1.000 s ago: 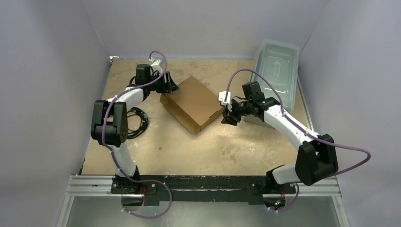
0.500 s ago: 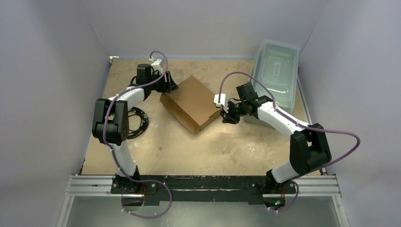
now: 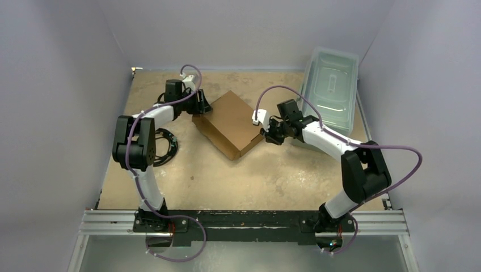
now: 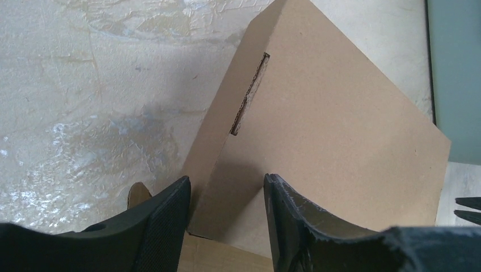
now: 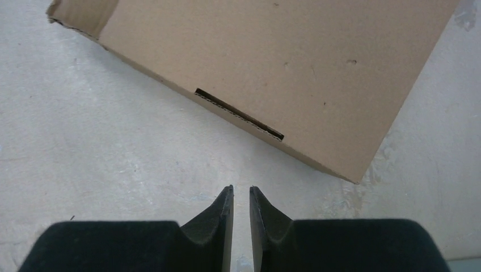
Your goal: Fold the paper box
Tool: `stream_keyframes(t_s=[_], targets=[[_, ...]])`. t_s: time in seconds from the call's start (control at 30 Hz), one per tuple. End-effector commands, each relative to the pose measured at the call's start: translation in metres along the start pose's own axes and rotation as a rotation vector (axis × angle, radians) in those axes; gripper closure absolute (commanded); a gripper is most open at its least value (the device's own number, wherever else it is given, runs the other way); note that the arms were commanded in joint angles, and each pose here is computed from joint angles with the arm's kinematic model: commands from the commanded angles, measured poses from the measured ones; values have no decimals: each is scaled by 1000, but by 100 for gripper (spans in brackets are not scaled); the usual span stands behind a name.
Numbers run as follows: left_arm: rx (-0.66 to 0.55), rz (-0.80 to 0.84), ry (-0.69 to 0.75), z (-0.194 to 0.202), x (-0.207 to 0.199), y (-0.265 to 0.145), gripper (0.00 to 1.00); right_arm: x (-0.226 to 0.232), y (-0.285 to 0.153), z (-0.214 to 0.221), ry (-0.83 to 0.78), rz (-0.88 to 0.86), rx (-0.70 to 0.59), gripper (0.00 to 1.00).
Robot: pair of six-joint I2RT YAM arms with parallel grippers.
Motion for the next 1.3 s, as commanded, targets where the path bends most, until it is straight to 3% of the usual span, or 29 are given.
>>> stream_keyframes(t_s=[0.0,0.23,0.53,0.97,1.27], targets=[[-7,36,44,-8,-14,-1,52,-17,11,-11,49,105,5,81],[7,50,43,0,-30,-9,61,-32,25,-17,160,202,-8,83],[29,49,-27,27,-48,-22,64,-47,26,-10,225,316,29,83],[-34,16,-246,101,-60,-77,67,-55,17,-12,196,373,43,75],[-98,41,-311,128,-76,-109,67,-56,-28,-39,81,424,-23,64]])
Point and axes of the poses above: each gripper's point midway between its finger pads, its own y axis out along the fingers, its own x axis along the line the jaws close on, z = x × y, the point moved 4 cm from there along -y, back along the fingers, and after that the axes turned 8 degrees about -y, right-handed, at the moved point
